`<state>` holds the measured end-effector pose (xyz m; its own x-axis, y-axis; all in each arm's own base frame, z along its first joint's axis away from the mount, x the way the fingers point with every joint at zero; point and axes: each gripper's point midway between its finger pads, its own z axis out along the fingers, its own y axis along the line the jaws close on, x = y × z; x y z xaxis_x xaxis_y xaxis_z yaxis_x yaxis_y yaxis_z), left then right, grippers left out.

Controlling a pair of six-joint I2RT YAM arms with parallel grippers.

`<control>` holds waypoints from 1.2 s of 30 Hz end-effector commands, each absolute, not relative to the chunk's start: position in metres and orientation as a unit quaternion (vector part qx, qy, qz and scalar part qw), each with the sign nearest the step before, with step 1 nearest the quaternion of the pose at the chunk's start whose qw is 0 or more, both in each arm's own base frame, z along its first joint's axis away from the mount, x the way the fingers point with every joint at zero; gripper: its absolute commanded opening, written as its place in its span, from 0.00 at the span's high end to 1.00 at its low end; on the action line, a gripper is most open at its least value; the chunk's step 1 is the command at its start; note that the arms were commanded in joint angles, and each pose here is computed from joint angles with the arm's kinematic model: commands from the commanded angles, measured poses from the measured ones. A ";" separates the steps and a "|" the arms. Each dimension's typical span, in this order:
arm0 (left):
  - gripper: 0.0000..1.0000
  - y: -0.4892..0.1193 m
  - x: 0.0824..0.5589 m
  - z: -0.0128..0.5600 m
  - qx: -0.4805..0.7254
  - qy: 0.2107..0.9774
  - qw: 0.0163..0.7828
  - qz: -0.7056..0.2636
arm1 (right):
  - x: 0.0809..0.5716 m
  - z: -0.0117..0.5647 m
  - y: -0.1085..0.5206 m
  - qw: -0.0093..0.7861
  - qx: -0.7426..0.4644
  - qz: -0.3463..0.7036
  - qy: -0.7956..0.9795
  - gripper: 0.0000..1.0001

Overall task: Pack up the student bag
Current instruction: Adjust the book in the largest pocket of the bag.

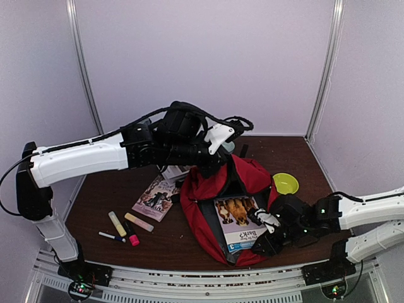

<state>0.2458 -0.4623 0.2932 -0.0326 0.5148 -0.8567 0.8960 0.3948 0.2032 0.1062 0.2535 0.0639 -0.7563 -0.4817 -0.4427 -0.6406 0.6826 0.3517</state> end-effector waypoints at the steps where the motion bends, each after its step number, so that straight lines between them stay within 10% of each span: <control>1: 1.00 -0.468 0.251 0.318 0.490 0.678 0.499 -0.226 | 0.122 0.046 0.238 0.181 -0.297 0.160 0.924 0.59; 14: 1.00 -0.475 0.240 0.323 0.495 0.663 0.496 -0.264 | 0.187 0.064 0.275 0.297 -0.293 0.092 0.904 0.58; 28: 1.00 -0.458 0.247 0.320 0.489 0.671 0.505 -0.235 | 0.116 0.115 0.304 0.361 -0.503 0.182 0.764 0.42; 36: 1.00 -0.444 0.261 0.321 0.478 0.680 0.511 -0.221 | 0.087 0.122 0.318 0.411 -0.690 0.037 0.594 0.30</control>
<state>0.2514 -0.4520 0.2880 -0.0672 0.4969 -0.8652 0.8989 0.4065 0.1636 0.0763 0.3202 0.1147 0.0276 -0.7367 -0.6757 -0.9392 0.2124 -0.2699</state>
